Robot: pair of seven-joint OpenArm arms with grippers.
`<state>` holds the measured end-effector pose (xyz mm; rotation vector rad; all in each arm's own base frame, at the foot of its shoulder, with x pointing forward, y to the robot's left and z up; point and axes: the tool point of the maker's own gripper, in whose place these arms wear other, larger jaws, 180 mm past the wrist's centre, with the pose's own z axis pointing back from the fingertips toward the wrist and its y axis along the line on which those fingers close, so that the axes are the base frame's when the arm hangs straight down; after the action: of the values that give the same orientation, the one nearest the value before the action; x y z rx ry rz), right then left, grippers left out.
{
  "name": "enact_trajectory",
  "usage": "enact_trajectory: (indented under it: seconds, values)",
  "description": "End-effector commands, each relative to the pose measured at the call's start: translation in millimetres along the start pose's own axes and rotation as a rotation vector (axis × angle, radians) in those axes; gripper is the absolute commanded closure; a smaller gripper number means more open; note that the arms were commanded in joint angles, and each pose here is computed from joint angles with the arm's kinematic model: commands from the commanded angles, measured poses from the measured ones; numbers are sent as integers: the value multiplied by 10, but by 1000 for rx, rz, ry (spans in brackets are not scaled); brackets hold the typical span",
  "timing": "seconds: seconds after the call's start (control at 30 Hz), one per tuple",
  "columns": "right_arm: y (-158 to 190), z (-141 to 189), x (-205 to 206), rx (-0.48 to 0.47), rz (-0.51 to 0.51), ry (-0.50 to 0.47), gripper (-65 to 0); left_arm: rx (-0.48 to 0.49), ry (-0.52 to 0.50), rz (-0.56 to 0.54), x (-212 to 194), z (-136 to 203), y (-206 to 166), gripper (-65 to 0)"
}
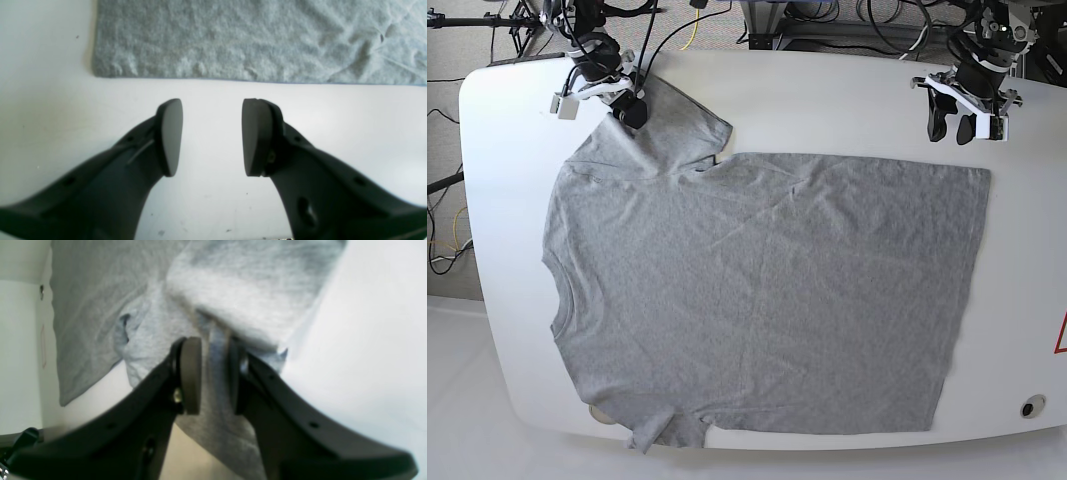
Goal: Fold the T-shirt properly
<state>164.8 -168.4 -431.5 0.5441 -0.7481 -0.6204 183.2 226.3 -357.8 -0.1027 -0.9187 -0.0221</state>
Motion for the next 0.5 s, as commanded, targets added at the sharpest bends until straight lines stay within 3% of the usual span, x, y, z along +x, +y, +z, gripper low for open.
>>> enact_trajectory:
  seconds: [0.0, 0.1, 0.17, 0.23, 0.47]
  values:
    - [-58, 34, -134, -33, 12, 60, -167, -10, -27, -14, 89, 20, -8, -267]
    - [-42, 34, -141, -28, 11, 61, -194, -14, -28, -16, 96, 20, -16, -267]
    - [-26, 30, -80, -23, 16, 43, -264, -9, -25, -18, 85, 25, -9, -269]
    - [-23, 30, -66, -23, 19, 39, -289, -9, -26, -17, 90, 22, -12, -269]
    - [-77, 56, -24, -41, 29, 31, -310, -6, -28, -18, 93, 11, 1, -268]
